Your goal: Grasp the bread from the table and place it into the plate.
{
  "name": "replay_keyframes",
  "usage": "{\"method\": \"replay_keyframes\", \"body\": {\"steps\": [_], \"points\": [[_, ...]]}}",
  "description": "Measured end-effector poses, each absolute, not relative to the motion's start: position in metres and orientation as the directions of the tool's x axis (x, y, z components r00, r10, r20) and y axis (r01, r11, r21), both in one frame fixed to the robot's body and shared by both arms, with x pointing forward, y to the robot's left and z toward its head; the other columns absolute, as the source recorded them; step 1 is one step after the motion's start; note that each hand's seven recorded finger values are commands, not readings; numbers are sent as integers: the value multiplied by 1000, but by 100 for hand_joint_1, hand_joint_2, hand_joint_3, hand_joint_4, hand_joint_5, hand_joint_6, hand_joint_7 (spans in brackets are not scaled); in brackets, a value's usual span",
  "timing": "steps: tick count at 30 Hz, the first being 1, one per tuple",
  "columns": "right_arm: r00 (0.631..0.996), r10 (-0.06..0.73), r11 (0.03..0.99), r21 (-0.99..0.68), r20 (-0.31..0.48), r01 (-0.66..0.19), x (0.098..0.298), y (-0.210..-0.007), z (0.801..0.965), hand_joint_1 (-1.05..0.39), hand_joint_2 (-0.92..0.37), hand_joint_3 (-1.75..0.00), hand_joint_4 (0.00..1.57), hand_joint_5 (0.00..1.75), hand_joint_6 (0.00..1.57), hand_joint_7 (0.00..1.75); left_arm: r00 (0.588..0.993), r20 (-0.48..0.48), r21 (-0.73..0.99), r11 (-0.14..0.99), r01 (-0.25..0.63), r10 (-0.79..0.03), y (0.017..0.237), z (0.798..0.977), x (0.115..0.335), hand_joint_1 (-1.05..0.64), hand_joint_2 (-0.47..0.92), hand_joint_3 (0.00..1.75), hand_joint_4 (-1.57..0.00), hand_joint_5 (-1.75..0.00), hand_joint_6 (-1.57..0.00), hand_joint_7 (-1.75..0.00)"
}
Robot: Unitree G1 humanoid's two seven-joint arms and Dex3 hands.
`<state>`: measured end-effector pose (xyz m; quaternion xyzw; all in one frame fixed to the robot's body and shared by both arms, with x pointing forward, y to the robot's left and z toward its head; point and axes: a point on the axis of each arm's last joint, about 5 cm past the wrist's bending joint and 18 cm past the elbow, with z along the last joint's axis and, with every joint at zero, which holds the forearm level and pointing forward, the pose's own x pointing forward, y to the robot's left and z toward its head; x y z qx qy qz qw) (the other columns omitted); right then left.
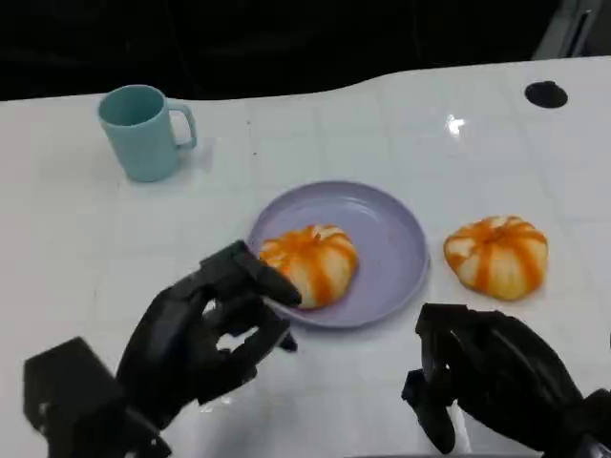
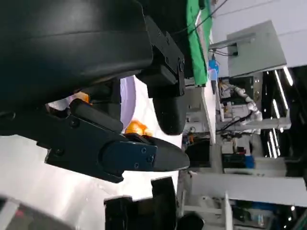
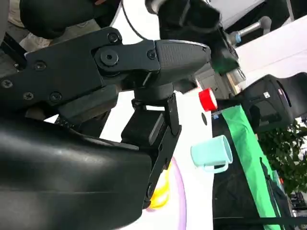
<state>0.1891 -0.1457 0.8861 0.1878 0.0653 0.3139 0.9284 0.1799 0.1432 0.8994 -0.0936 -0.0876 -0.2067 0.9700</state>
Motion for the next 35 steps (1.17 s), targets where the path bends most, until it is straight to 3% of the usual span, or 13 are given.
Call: {"method": "replay_keyframes", "body": {"steps": [10,26,35], "points": [[795,606,734,392,-9,-555,192,-146,885,-92,-92,-34,129,162,110,155,913,99,-325,854,405,-396,148,885,158,-63,92,35,-88,-175,-65,-175],[796,605,738,385,-12,-555,196,-146,884,-93,-92,-35,129,163,110,156,885,34,-428,793,433,-465,150,865,165,-62,92,27,-90,-175,-67,-175],[795,607,735,391,-15,-554,198,-146,882,-93,-92,-34,129,163,110,156,869,46,-422,778,464,-493,152,867,171,-60,92,25,-90,-175,-67,-175]]}}
